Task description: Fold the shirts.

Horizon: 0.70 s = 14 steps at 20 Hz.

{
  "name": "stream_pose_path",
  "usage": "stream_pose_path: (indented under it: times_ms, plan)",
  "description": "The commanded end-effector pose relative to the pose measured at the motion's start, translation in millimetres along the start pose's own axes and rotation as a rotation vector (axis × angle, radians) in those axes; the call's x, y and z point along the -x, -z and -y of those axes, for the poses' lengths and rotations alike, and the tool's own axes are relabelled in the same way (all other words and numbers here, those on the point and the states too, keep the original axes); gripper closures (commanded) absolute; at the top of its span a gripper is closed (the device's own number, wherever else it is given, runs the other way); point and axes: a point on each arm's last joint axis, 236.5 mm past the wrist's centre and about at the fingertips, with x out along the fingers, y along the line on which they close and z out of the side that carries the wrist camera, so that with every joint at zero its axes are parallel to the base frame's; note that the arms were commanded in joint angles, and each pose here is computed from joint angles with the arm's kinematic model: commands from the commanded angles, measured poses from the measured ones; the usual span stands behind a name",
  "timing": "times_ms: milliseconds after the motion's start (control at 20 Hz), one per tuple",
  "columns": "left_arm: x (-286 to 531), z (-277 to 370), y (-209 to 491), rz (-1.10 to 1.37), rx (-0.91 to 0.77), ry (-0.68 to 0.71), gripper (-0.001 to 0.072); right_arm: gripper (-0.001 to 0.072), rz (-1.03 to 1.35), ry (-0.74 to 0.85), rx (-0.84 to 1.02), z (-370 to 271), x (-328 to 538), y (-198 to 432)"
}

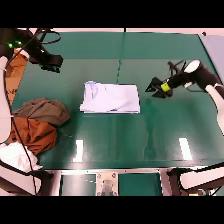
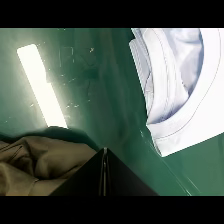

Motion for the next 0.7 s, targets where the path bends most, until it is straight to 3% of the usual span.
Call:
stream_pose_path:
  times_ms: [0, 150, 200, 300, 350, 500, 650]
  plan:
    - [0.7, 0.5, -1.2, 0.006, 0.0, 0.002, 0.0689, 0.0169, -0.038, -0.197, -0.078, -19.0, -49.7, 10.3]
    - [0.7, 0.6, -1.3, 0.006, 0.002, 0.002, 0.069, 0.0187, -0.084, -0.345, -0.037, -69.5, -79.7, 18.9]
    - [0.7, 0.6, -0.9, 0.005, 0.002, 0.003, 0.0689, 0.0303, -0.096, -0.358, -0.016, -81.7, -86.9, 21.7]
    - [0.7, 0.7, -0.2, 0.002, 0.002, 0.003, 0.069, 0.0636, -0.092, -0.373, 0.034, -102.3, -87.0, 20.6]
    - [0.7, 0.7, -0.2, 0.002, 0.002, 0.003, 0.0689, 0.0696, -0.082, -0.39, 0.063, -113.5, -78.1, 15.6]
    - [0.5, 0.7, -0.3, 0.002, 0.002, 0.003, 0.0689, 0.0698, 0.023, -0.435, 0.135, -134.7, -23.3, -18.8]
    - [0.7, 0.7, -0.5, 0.003, 0.002, 0.003, 0.0689, 0.0698, 0.234, -0.391, 0.129, -104.0, 72.2, -66.5]
